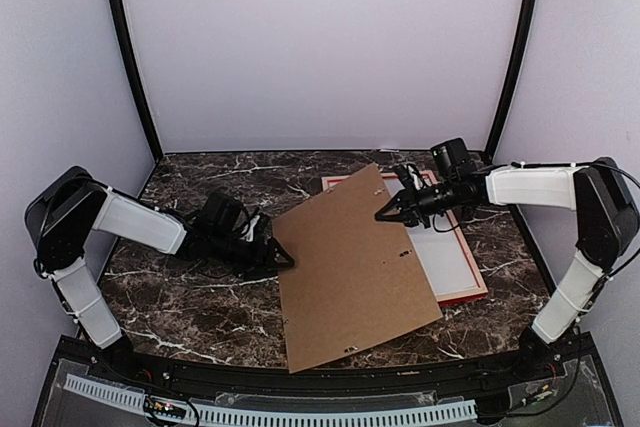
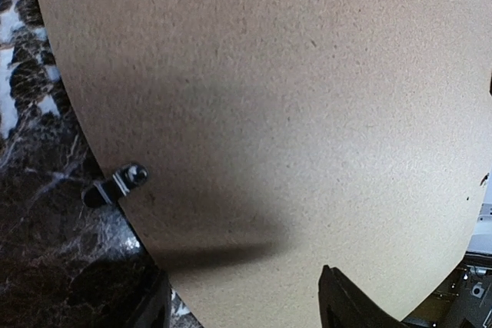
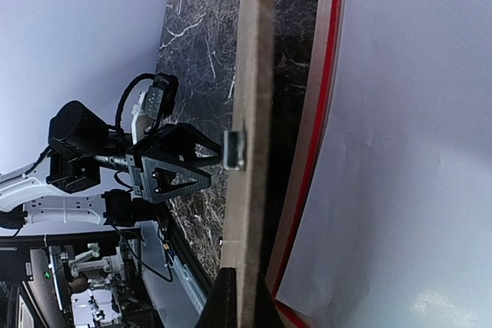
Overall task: Put the photo into the frame
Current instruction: Pick up the backboard from the center of the board.
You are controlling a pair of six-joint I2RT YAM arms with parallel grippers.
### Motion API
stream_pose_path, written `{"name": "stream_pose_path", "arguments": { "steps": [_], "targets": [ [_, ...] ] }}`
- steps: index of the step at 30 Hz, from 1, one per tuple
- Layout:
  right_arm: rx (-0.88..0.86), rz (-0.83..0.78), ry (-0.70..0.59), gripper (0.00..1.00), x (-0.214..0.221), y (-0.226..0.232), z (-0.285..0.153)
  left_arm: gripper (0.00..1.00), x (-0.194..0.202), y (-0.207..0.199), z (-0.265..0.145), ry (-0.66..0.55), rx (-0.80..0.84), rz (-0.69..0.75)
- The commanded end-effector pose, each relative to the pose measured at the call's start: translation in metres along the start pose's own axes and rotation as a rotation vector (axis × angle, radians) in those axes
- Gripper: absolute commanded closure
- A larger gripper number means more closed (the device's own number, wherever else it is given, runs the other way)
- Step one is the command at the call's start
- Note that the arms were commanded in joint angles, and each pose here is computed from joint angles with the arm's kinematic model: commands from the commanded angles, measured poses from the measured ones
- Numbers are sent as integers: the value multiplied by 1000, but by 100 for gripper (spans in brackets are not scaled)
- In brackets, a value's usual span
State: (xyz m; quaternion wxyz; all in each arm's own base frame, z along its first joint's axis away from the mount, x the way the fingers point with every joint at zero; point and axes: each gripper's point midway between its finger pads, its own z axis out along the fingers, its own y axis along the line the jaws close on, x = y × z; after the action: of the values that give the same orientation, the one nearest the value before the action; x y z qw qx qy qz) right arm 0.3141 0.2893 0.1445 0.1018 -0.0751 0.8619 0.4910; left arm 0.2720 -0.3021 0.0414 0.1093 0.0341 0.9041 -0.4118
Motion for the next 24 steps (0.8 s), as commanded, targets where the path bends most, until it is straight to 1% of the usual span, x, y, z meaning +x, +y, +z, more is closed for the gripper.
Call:
{"name": "stream_pose_path", "arguments": {
  "steps": [1, 5, 13, 18, 21, 22, 23, 24],
  "targets": [
    [-59, -75, -36, 100, -14, 16, -17, 30, -17, -17, -14, -72, -8, 90],
    [-111, -80, -86, 100, -26, 28, -48, 26, -32, -25, -27, -137, -36, 155],
    [-180, -90, -239, 100, -51, 40, -136, 24, -63, -38, -36, -192, -114, 242],
    [-167, -80, -397, 100, -68, 38, -199, 24, -74, -43, -22, -172, -164, 272],
    [-169, -89, -494, 100, -72, 45, -229, 24, -83, -55, -13, -165, -191, 306],
    [-172, -89, -530, 100, -73, 48, -239, 24, -81, -53, -4, -150, -206, 312],
    [-178, -90, -563, 100, -75, 52, -250, 24, -86, -61, -3, -156, -202, 324],
    [-184, -86, -589, 100, -76, 55, -258, 24, -84, -59, 5, -143, -218, 327]
  ]
}}
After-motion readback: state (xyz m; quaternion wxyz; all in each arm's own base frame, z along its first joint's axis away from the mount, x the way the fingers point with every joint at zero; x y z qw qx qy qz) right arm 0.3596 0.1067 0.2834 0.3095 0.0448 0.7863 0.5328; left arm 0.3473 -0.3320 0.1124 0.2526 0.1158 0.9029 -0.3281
